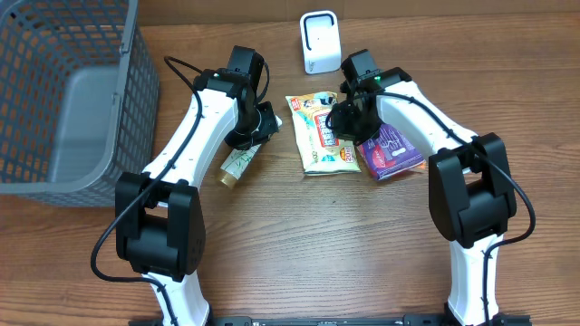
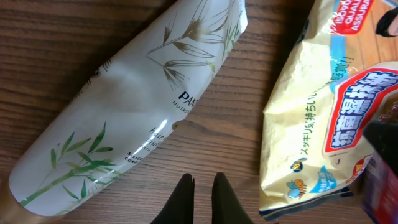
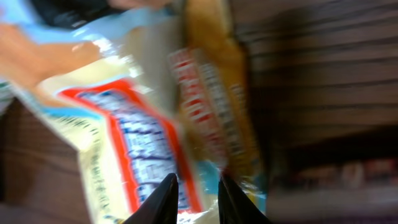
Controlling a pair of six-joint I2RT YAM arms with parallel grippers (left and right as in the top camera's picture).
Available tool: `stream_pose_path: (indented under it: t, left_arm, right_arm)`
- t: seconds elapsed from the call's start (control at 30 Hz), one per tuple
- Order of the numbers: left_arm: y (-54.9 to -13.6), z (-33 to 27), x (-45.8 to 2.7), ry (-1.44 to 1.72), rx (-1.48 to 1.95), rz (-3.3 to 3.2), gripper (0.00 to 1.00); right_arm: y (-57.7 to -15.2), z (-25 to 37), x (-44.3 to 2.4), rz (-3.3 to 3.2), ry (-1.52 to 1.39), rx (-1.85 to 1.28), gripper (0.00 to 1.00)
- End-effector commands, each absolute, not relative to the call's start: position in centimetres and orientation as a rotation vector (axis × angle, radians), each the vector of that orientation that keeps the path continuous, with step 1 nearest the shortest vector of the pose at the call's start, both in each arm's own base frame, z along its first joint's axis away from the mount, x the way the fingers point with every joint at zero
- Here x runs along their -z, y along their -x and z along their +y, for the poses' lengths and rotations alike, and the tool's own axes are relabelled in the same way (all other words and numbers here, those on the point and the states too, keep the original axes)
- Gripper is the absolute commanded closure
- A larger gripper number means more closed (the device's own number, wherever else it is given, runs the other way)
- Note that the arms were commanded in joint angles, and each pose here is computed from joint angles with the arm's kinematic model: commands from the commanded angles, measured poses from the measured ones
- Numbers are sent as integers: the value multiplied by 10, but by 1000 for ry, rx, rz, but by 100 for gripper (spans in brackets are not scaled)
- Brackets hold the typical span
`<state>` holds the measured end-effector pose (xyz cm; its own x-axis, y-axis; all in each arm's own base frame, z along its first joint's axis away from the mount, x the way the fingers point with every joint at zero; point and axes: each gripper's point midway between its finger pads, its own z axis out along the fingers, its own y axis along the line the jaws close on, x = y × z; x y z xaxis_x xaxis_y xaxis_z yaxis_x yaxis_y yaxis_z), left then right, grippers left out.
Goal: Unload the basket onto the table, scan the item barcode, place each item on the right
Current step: 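Lower the purple package flat right of the snack bag and release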
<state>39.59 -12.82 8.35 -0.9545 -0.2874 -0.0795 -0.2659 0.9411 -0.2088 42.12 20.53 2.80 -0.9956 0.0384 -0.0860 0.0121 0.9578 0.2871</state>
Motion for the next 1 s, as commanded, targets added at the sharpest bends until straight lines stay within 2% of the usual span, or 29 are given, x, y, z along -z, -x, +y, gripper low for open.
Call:
stream_pose_path:
  t: [0.0,0.2,0.47,0.7,0.87,0.93,0.97]
  left_arm:
    - [-399,-131,-90,448,320,2971,94]
    - [-399,-132,-90,446,323,2971,93]
    - [-398,-133,-90,443,322,2975,91]
    - [-398,-133,-90,442,322,2975,89]
    - [-399,-134,-92,365,337,2979,95]
    - [-402,-135,-97,367,365,2970,93]
    - [-404,-134,-99,368,374,2963,90]
  right_arm:
    - [-432,179,-22,2998,-99,-279,75]
    - [-434,181,-23,2991,-85,-287,67]
    - [-407,246,-17,3043,60,-587,67]
    - [-400,266,-28,3035,131,-595,65]
    - [-418,236,-75,3019,58,-490,46]
    - [-422,223,-96,3008,57,-467,39]
    - [-423,218,-105,3007,56,-465,32]
